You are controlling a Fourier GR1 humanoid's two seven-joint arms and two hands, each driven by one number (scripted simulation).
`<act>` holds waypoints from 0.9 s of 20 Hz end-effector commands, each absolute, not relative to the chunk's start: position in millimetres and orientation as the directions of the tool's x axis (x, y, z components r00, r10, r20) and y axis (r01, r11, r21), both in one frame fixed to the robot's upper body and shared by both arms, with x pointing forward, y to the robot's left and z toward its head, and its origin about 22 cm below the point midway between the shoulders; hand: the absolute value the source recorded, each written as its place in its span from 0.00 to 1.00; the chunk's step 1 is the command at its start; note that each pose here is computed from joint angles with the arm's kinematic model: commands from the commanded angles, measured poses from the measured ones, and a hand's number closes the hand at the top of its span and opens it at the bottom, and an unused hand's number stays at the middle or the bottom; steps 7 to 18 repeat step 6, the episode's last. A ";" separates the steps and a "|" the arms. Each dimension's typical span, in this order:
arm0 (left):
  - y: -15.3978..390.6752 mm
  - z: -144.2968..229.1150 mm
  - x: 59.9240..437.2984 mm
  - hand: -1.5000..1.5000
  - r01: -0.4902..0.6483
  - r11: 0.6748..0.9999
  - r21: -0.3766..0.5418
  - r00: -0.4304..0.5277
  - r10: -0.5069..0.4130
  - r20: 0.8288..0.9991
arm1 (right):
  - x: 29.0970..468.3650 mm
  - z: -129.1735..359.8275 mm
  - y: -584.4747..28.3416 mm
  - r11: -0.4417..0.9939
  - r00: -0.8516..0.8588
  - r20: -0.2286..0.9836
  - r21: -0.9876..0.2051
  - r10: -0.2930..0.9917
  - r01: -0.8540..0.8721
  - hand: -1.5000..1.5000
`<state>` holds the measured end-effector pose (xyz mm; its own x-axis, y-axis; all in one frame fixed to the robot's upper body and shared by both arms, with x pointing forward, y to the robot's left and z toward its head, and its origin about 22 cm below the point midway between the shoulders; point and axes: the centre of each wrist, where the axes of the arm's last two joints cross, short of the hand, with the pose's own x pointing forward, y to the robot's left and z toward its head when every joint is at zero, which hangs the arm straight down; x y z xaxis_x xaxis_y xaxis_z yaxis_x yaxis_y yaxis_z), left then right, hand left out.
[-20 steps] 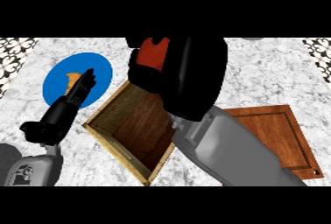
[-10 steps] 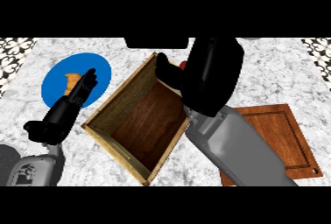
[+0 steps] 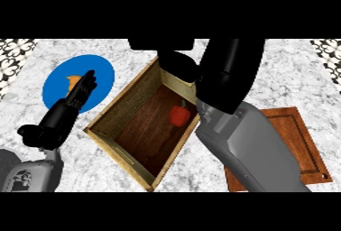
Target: Pick the bell pepper from the cutting board and place it in the basket
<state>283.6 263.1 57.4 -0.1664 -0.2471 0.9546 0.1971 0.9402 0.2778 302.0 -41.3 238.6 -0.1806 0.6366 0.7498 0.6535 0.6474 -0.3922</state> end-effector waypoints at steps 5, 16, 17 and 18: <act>258.0 63.7 287.0 0.50 0.181 0.946 0.268 -0.154 -0.242 0.958 | 280.2 254.8 -81.9 0.711 -0.166 0.919 -0.153 0.358 0.686 0.00; 267.7 54.4 275.4 0.50 0.185 0.944 0.274 -0.149 -0.248 0.957 | 285.8 275.0 -85.0 0.726 -0.150 0.934 -0.145 0.325 0.672 0.00; 267.7 54.4 275.4 0.50 0.185 0.944 0.274 -0.149 -0.248 0.957 | 285.8 275.0 -85.0 0.726 -0.150 0.934 -0.145 0.325 0.672 0.00; 267.7 54.4 275.4 0.50 0.185 0.944 0.274 -0.149 -0.248 0.957 | 285.8 275.0 -85.0 0.726 -0.150 0.934 -0.145 0.325 0.672 0.00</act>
